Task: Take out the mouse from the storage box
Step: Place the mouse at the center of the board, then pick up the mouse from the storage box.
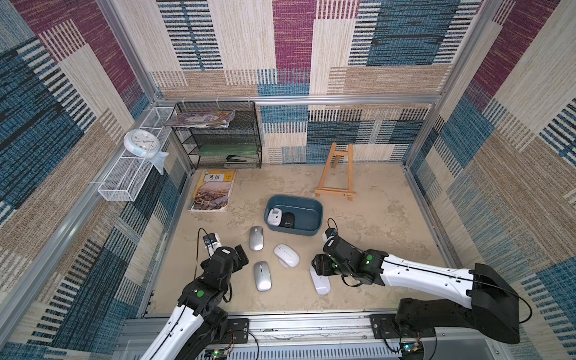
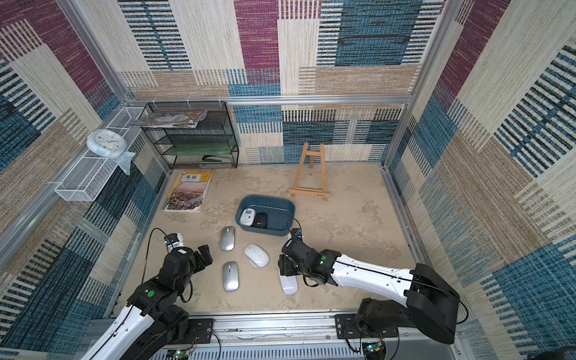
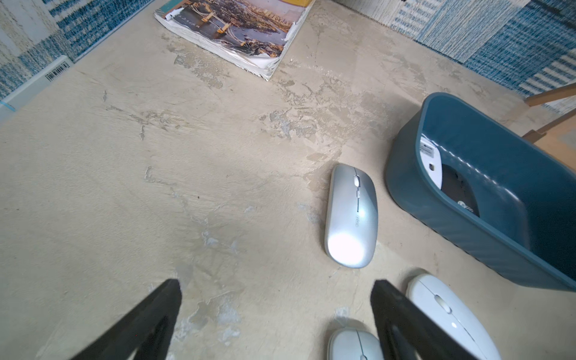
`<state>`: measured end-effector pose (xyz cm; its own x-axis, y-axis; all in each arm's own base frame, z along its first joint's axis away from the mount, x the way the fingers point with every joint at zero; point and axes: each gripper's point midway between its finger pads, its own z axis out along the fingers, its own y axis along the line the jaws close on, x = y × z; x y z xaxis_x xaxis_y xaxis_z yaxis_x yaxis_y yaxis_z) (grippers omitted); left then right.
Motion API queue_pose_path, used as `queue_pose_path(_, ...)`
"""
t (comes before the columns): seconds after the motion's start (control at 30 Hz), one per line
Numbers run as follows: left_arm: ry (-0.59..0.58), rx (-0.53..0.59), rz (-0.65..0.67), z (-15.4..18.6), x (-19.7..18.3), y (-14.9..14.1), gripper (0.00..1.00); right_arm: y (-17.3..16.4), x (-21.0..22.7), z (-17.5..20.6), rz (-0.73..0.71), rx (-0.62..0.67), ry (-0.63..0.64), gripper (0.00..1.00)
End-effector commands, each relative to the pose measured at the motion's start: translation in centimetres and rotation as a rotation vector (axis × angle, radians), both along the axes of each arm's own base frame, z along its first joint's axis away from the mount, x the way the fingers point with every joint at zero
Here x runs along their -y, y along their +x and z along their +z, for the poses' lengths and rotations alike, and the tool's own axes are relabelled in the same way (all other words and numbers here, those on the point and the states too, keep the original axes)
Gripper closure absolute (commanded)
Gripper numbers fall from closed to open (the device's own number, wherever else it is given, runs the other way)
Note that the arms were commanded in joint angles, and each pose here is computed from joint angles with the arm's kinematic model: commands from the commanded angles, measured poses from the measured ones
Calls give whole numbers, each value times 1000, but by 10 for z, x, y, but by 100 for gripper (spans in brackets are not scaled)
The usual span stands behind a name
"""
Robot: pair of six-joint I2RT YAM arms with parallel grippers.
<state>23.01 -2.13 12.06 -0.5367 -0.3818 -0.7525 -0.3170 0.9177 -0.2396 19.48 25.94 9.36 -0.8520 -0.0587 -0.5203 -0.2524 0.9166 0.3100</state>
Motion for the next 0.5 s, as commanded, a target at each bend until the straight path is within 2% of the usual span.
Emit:
queue_pose_path(0.0,-39,-39,-29,5,15,13,1,20,34,7,-33,137,-224,25)
queue_pose_path(0.23,-174,-178,-257,29,84,52,1,47,41,28,-82,289,-286,23)
queue_pose_path(0.33,-178,-306,-339,25,109,67,1,55,33,32,-100,305,-249,23)
queue_pose_path(0.47,-135,-396,-425,20,141,88,2,59,17,29,-94,303,-176,24)
